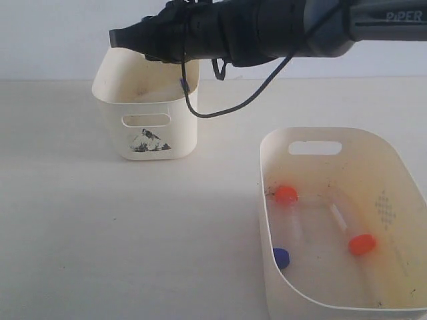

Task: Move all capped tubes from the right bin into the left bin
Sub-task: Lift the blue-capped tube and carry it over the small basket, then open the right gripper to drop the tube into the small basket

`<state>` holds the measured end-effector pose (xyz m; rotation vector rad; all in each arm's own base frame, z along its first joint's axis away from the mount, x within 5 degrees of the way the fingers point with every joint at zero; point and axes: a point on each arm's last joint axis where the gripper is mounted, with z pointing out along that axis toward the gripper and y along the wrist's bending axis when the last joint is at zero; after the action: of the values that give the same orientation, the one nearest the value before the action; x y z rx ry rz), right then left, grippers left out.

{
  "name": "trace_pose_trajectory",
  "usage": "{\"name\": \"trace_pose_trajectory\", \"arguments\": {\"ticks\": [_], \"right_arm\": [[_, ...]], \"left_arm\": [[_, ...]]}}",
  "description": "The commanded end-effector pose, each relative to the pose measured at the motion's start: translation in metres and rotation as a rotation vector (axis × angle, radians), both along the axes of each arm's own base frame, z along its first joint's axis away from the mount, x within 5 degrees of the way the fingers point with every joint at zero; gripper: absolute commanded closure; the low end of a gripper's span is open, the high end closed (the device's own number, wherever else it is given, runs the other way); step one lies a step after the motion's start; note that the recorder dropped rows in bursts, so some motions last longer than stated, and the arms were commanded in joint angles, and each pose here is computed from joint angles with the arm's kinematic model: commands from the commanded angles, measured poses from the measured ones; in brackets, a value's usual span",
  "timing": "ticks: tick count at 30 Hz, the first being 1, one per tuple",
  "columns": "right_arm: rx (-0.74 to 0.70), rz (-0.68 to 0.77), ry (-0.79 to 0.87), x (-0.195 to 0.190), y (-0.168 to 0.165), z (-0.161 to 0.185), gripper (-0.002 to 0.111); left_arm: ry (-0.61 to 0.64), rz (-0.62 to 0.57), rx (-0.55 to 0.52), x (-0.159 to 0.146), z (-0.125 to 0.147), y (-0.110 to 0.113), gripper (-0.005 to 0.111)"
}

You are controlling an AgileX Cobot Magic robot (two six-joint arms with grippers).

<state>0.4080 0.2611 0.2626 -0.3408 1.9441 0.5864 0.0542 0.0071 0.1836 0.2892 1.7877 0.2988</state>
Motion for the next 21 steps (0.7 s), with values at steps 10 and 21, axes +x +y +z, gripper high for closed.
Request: {"name": "trace_pose_trajectory", "arguments": {"ticks": [10,21], "right_arm": [[-0.008,0.230,0.005,-0.059,-0.015,0.045,0.108],[0.022,0.076,0.046,-0.170,-0.122,0.065,0.108]], "left_arm": [[-0.006,-0.005,-0.012,0.000,0.001,0.000,0.102],[-0.006,-0.005,-0.012,0.000,0.001,0.000,0.102]]}}
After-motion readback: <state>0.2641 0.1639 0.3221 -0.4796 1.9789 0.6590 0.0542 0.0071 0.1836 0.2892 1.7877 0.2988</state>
